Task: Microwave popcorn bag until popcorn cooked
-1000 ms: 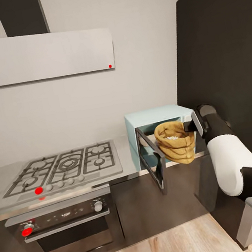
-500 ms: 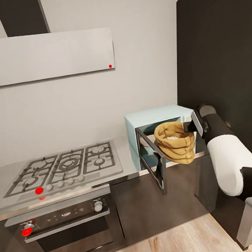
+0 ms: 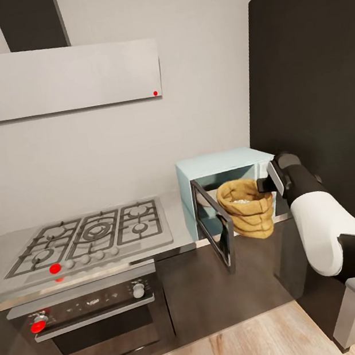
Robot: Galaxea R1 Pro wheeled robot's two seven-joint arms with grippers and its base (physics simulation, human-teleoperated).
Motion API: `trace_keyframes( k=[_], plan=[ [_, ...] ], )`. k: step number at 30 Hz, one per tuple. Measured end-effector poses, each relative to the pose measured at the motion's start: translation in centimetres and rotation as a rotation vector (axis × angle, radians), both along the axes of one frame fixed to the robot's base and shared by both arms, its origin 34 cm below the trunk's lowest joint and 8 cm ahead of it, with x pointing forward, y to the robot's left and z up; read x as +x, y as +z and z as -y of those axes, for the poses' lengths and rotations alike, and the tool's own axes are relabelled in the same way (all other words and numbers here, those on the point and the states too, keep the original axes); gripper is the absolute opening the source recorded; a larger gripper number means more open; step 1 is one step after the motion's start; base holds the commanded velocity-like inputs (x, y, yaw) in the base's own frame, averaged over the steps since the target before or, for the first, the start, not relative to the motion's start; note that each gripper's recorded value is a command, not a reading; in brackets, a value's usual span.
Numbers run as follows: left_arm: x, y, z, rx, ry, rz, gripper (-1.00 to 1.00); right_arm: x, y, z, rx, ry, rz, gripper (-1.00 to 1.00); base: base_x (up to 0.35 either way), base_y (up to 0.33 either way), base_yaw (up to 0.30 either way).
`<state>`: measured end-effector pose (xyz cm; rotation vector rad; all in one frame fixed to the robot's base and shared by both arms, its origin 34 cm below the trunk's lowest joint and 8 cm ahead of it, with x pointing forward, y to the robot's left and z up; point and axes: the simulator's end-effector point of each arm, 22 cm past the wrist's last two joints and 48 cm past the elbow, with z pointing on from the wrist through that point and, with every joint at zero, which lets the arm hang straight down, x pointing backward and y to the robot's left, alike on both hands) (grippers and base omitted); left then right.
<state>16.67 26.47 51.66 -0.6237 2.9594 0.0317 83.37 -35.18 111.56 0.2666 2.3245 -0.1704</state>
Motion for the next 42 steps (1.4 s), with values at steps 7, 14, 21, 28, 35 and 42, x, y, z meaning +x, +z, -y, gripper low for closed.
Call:
trace_keyframes(
  k=[7, 14, 21, 28, 35, 42],
  plan=[
    [0.0, 0.0, 0.1, -0.001, 0.000, 0.000, 1.00, 0.2, 1.1, 0.2, 0.007, -0.004, 0.028, -1.00, 0.003, 0.000, 0.000],
    [0.0, 0.0, 0.0, 0.000, 0.001, 0.001, 1.00, 0.1, 1.4, 0.2, 0.007, -0.005, 0.035, -1.00, 0.247, 0.000, 0.000],
    [0.0, 0.0, 0.0, 0.000, 0.003, 0.001, 1.00, 0.1, 1.0, 0.2, 0.003, -0.006, 0.025, -1.00, 0.318, 0.000, 0.000],
    [0.0, 0.0, 0.0, 0.000, 0.003, 0.001, 1.00, 0.0, 0.3, 0.0, 0.000, -0.004, 0.007, -1.00, 0.300, 0.000, 0.000],
    [0.0, 0.0, 0.0, 0.000, 0.002, 0.001, 1.00, -0.1, -0.6, -0.4, 0.010, 0.005, -0.015, -1.00, 0.288, 0.000, 0.000],
    [0.0, 0.0, 0.0, 0.000, 0.004, 0.000, 1.00, -0.2, -1.4, -0.5, 0.019, 0.009, -0.032, -1.00, 0.061, 0.000, 0.000]
  ],
)
